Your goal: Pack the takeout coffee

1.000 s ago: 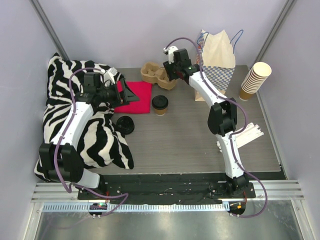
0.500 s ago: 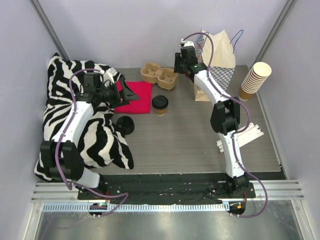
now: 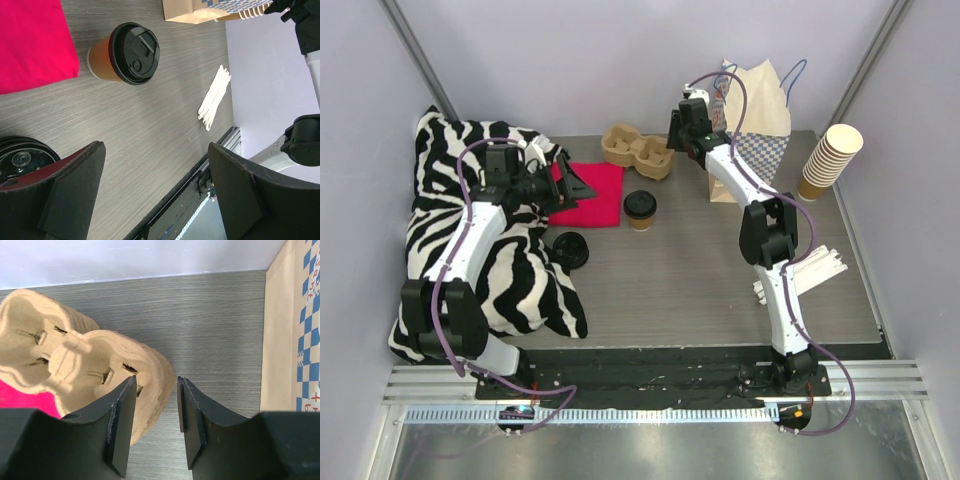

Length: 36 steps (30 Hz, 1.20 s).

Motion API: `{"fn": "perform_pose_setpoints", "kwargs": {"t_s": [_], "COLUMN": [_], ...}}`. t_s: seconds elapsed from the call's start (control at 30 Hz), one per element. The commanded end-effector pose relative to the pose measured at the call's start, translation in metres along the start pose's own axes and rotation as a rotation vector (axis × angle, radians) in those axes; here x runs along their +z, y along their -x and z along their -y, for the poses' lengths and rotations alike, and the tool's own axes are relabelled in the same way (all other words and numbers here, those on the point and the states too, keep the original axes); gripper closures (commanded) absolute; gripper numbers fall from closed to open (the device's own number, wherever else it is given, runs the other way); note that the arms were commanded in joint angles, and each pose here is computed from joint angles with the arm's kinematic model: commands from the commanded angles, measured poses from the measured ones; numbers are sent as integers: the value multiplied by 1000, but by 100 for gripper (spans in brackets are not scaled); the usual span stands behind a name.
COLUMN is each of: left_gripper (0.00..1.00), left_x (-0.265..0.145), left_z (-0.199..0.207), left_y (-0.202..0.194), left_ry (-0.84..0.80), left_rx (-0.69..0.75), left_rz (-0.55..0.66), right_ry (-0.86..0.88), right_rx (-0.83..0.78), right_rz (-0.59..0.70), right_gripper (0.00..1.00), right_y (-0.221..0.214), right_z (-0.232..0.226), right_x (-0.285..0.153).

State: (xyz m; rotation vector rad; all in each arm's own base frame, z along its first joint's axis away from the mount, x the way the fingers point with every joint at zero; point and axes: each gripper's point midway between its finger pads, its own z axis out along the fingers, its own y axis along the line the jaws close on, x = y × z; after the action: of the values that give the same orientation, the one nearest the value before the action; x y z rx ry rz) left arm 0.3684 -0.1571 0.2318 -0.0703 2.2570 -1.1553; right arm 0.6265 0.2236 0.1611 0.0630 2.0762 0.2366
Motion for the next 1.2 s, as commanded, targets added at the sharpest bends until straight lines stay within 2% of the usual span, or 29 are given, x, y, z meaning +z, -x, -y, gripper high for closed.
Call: {"fn": "perform_pose_setpoints", "kwargs": {"t_s": [0.0,0.3,0.47,0.6,0.67,0.7,0.77,1.17], "left_gripper": [12,12,12,12,12,12,12,12], "left_x": [0,0,0,0,0,0,0,1], "left_z": [4,0,0,-2,-3,-2,-3,-3], "left_y": [7,8,9,9,9,9,9,11], "left_ry": [-34,-33,-36,-33,-34,-36,-33,-39], "left_rx": [8,0,-2,-8,-9,-9,-10,-21], "left_rz": [18,21,21,22,22,21,22,25], "right_ry": [-6,12,31,62,67,71,80,169], "right_rx": [42,48,68,77,83,89,101,226], "right_rz": [56,42,39,41,41,39,43,120], "right_gripper": [55,57,63,75,84,92,98,99], "right_y": [10,-1,-2,1,2,2,6,59], "right_z": [-2,-4,-8,-15,-16,-16,-17,-31], "right_x": [6,14,15,13,12,11,9,-31]}}
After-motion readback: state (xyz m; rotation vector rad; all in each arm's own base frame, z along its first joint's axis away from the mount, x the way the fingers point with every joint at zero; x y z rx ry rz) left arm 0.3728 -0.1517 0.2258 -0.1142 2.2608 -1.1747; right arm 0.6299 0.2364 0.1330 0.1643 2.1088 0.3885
